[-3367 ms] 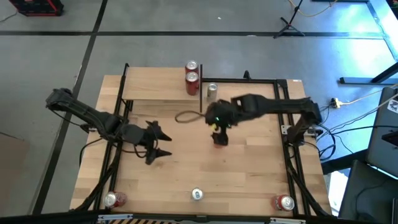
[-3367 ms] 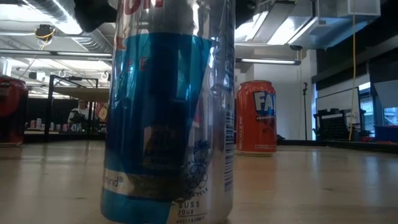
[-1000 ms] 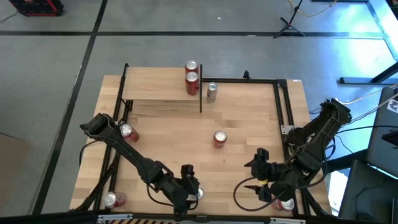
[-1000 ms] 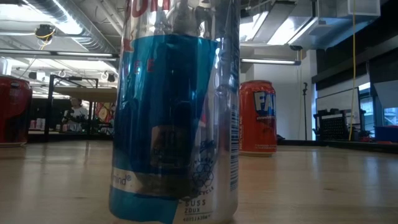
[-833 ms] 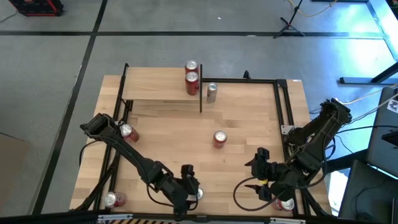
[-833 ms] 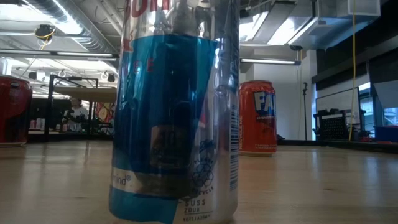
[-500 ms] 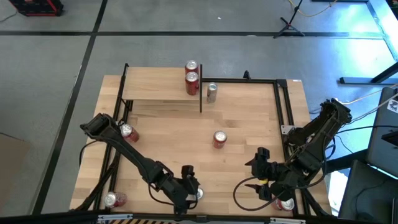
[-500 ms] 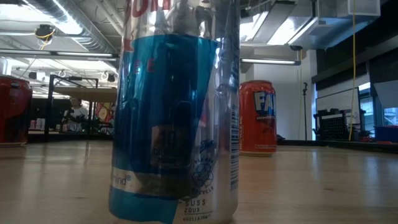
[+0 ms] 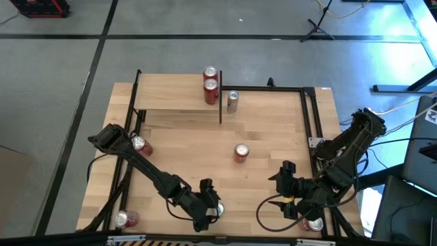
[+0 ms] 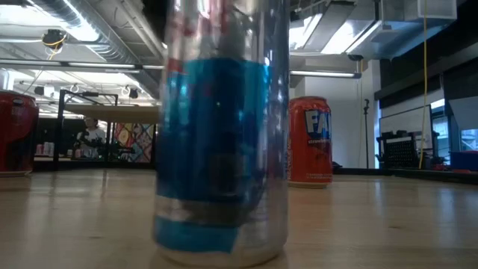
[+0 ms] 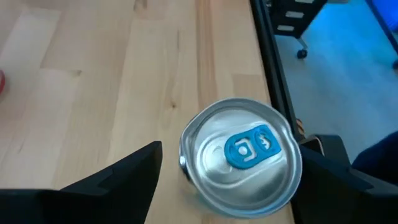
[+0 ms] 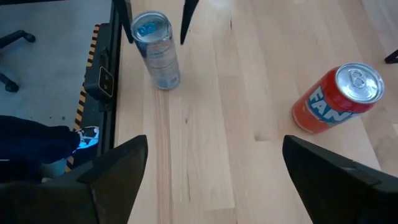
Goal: Place canned beverage on shelf
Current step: Put the bottom blue soda can on the shelf
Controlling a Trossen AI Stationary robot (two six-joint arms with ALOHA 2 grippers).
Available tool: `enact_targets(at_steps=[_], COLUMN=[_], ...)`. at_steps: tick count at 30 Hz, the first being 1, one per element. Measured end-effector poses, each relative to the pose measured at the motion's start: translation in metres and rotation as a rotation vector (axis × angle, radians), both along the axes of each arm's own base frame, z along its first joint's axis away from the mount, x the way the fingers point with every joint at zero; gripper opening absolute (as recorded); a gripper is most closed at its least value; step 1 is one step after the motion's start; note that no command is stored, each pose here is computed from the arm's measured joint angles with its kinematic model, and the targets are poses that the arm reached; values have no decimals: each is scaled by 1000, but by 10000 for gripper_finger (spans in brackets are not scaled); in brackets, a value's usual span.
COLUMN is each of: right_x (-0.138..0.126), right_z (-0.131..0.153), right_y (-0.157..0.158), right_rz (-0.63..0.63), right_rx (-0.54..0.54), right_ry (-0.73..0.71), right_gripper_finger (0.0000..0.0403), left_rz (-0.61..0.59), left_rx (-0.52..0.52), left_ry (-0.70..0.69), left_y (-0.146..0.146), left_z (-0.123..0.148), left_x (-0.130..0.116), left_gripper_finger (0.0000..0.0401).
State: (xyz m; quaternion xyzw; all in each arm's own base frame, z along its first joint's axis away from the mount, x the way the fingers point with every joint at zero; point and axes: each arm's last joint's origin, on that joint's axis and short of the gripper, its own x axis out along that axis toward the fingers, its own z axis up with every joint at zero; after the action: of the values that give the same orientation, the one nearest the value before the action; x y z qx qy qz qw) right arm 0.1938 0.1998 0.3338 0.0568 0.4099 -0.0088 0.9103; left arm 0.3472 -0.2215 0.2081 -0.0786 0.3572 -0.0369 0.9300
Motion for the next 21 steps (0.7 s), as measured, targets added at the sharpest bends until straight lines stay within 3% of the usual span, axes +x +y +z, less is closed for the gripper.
enact_targets(at_steps=[4, 10, 12, 17, 21], right_x=[0, 0, 0, 3, 9], right_z=[0, 0, 0, 2, 11], right_y=[0, 0, 0, -8, -33], right_rz=[-4, -5, -7, -28, -74], right_rx=[-5, -6, -8, -42, -68], right_ry=[-6, -6, -9, -23, -28], right_gripper_finger=[362, 362, 362, 362, 362], left_rz=[18, 168, 191, 227, 271], left_rx=[-8, -55, -66, -89, -79], left_ry=[-2, -15, -6, -47, -72], left_y=[4, 15, 18, 34, 67], left_z=[0, 2, 9, 62, 108], left_x=[3, 8, 9, 6, -9], left_gripper_finger=[283, 213, 206, 206, 207])
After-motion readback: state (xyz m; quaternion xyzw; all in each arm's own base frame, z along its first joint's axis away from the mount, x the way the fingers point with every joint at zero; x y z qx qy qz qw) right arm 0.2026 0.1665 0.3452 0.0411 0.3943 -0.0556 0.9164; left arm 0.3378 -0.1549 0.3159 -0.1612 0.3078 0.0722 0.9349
